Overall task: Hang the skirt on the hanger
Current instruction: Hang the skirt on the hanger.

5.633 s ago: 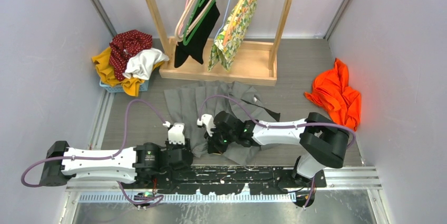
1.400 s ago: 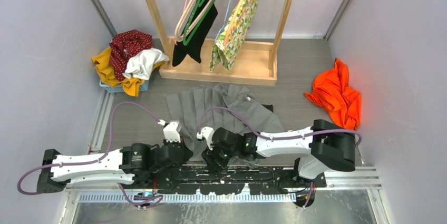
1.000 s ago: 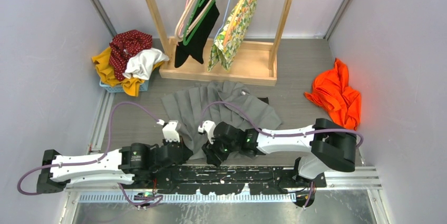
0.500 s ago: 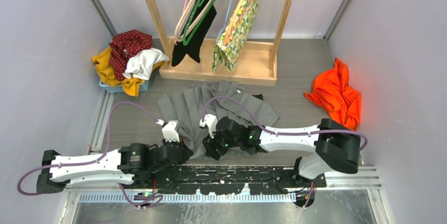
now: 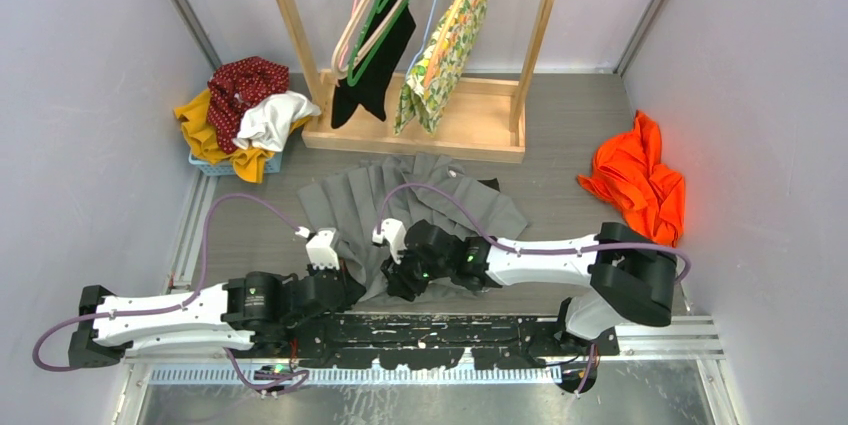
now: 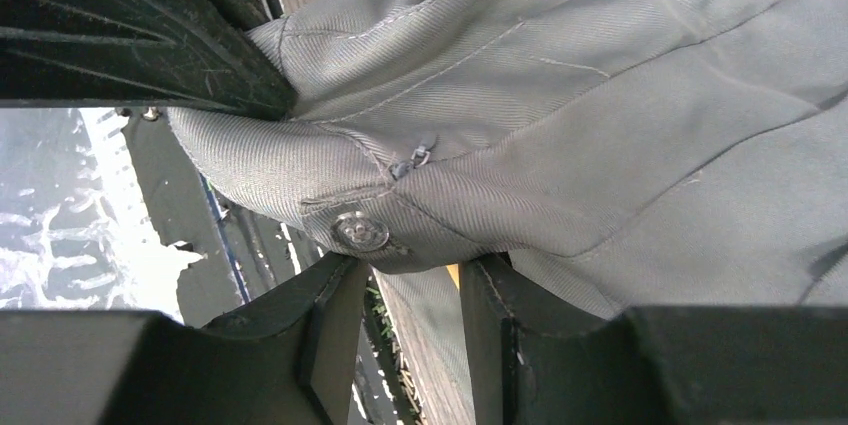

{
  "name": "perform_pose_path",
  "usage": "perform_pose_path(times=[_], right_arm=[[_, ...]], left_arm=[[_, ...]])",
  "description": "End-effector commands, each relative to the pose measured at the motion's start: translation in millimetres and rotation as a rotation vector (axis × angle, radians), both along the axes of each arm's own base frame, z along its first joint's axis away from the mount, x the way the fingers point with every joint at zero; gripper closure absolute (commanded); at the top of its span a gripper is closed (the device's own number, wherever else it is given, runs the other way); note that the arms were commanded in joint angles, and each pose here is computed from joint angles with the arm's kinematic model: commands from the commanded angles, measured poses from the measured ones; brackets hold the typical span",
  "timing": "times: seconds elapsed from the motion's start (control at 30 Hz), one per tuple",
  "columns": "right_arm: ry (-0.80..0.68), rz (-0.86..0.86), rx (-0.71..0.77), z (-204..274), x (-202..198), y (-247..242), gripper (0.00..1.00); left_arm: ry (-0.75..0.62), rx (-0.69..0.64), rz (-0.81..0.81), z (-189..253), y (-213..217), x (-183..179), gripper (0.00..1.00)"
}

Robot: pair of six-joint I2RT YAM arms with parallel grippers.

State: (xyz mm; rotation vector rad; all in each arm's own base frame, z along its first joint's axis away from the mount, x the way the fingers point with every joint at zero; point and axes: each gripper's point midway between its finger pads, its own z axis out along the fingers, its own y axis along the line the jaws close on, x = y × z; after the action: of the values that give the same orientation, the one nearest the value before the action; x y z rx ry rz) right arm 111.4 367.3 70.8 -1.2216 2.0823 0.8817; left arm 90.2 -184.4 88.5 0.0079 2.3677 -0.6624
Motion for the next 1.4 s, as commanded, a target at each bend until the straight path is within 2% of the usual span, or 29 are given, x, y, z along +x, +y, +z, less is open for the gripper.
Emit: perform_pose_path(times=[0.0,0.17,0.47,0.57,0.73,0.97,1.1,1.37], right_arm=[[0.010,0.054,0.059,14.7,-4.0,15.1,0.56],[0.012,0.070,0.031,9.5,-2.2,21.0,0.50],[-0.014,0.012,-0.090,-14.5,14.4,19.5,0.53],[-0.020,0.001,-0.113,-19.4,17.0,16.7,0.60],[-0.048,-0.038,-0.138,-17.9,24.7,9.5,0.86],[-0.044,-0.091,-0.012,21.7,37.5,3.4,0.96],[-0.053,-0.124,0.046,37.5,46.3,0.4,0.98],[-0.062,-0.310,-0.010,20.8,87.9,-10.1,0.99]], left_arm=[[-0.012,-0.027,0.020,7.5,-1.7,3.3,1.00],[-0.012,-0.029,0.020,8.9,-1.3,3.2,1.00],[-0.013,-0.035,0.020,13.1,0.6,2.9,1.00],[-0.014,-0.032,0.019,13.6,2.0,2.8,1.00],[-0.001,-0.024,0.021,11.6,4.6,0.9,1.00],[0.063,0.004,0.038,-6.8,9.4,-6.6,1.00],[0.089,0.030,0.045,-17.3,9.2,-9.3,1.00],[0.109,-0.051,-0.047,-7.0,-33.4,-16.2,1.00]])
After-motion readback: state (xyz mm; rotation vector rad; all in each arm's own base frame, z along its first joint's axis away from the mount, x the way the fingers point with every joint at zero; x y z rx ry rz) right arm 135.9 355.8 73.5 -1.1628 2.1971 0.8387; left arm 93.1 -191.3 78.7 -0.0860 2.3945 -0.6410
